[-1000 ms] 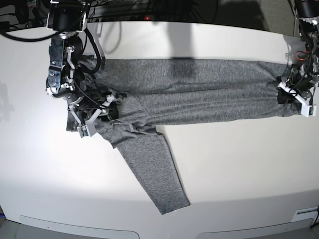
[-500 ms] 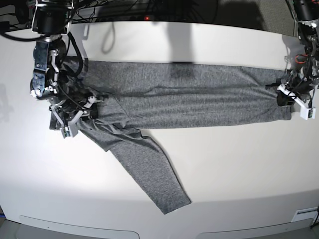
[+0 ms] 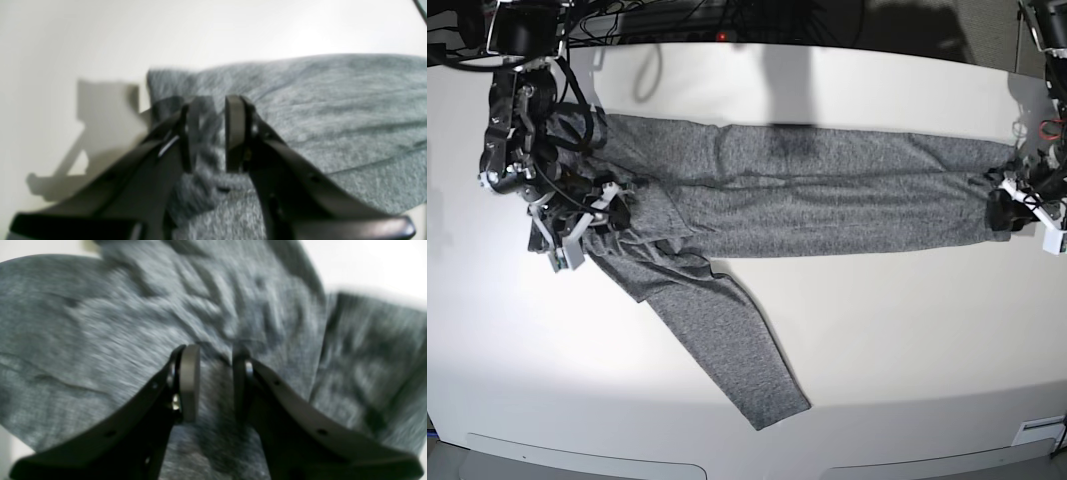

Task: Fold the T-shirt properly
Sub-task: 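Pull the folded shirt taut between both grippers to straighten it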

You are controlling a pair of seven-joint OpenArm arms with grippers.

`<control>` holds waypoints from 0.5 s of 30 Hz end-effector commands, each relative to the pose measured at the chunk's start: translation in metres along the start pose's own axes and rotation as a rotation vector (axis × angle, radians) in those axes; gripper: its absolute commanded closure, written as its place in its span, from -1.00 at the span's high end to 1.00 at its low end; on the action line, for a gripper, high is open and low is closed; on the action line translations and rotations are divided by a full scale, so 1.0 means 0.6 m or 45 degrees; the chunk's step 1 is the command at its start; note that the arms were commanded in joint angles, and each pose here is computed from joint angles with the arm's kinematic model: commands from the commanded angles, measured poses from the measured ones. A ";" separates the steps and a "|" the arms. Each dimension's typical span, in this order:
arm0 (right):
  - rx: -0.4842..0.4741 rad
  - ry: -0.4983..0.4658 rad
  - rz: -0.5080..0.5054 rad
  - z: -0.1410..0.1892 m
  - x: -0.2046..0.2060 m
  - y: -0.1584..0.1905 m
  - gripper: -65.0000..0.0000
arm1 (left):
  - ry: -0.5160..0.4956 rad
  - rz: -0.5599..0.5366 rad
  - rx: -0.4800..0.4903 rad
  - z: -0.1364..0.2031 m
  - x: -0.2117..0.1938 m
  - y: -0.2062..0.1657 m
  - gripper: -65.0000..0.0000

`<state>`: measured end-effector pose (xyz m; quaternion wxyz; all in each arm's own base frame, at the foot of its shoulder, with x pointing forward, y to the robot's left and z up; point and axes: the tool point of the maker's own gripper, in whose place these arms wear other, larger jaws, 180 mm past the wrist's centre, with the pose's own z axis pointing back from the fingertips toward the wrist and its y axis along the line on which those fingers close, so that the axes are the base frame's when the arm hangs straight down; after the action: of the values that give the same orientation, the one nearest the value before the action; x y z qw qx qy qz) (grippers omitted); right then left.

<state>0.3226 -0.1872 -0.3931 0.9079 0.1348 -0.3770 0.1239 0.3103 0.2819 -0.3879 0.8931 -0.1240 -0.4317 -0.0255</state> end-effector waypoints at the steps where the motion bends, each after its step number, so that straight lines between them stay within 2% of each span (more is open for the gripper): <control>1: -0.004 -0.090 0.044 0.011 0.043 -0.003 -0.47 | -0.057 -0.077 0.004 0.008 0.033 0.007 -0.59; 3: -0.007 -0.111 0.070 0.017 0.057 0.001 -0.47 | -0.030 -0.175 0.055 0.008 0.027 0.019 -0.47; 6: -0.012 -0.124 0.100 0.025 0.069 0.006 -0.47 | -0.010 -0.305 0.129 0.010 0.024 0.038 -0.14; 9: -0.016 -0.137 0.118 0.030 0.078 0.008 -0.47 | -0.001 -0.341 0.148 0.012 0.023 0.043 0.10; 15: -0.017 -0.133 0.123 0.031 0.078 0.009 -0.47 | 0.085 -0.272 0.143 0.008 -0.013 0.051 0.13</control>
<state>0.3305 -0.1819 -0.3633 0.8941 0.1188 -0.4045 0.1509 0.2960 0.3072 -0.4126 0.9152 -0.0293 -0.3902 -0.0968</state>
